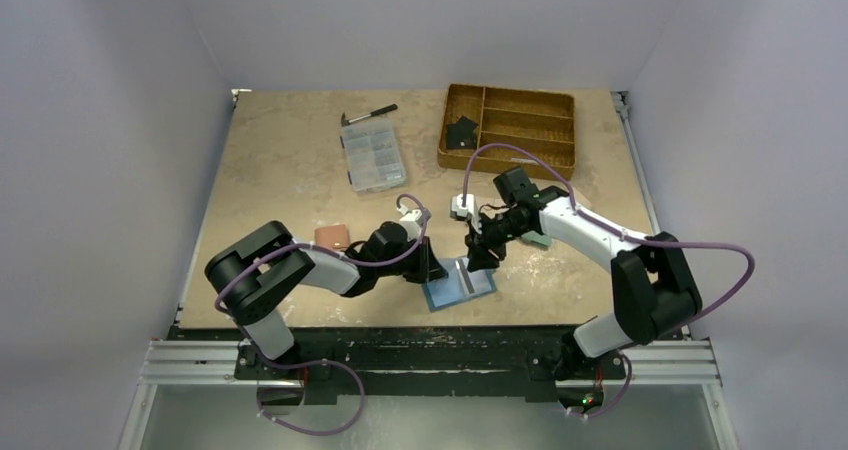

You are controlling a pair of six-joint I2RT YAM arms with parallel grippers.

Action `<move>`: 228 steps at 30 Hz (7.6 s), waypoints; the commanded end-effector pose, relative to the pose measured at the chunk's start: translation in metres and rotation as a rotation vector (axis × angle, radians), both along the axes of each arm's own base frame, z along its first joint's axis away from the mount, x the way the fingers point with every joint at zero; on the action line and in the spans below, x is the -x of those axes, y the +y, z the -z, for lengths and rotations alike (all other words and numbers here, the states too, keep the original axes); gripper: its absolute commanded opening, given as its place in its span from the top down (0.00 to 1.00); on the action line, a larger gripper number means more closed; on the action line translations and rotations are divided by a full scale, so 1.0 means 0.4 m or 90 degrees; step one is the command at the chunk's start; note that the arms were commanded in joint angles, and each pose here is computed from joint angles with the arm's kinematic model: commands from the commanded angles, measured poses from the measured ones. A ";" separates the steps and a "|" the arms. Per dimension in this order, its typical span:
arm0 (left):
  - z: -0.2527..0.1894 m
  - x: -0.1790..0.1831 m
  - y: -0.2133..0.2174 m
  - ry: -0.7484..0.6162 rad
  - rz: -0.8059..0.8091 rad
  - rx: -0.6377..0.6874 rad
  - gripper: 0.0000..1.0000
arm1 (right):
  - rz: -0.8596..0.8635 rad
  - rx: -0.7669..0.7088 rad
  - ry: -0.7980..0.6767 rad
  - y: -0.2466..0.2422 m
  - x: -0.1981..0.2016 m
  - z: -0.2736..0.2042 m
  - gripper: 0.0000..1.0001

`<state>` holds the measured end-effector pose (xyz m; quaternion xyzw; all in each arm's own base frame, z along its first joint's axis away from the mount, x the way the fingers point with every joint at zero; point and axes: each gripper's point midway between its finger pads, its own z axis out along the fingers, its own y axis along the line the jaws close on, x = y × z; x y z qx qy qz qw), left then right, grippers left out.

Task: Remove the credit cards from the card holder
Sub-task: Remove the credit card from the card holder.

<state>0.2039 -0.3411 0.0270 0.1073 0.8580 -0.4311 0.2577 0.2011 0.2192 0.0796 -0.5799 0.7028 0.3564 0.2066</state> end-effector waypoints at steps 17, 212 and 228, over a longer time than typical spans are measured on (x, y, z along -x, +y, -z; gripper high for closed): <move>-0.068 -0.050 0.145 -0.041 -0.178 -0.083 0.71 | 0.100 0.138 -0.011 -0.047 -0.083 0.094 0.59; 0.086 0.027 0.026 0.069 -0.223 -0.005 0.94 | 0.116 0.120 0.126 0.014 -0.064 0.088 0.88; 0.058 0.028 0.034 0.051 -0.220 0.028 0.79 | 0.172 0.197 0.092 -0.038 -0.102 0.142 0.85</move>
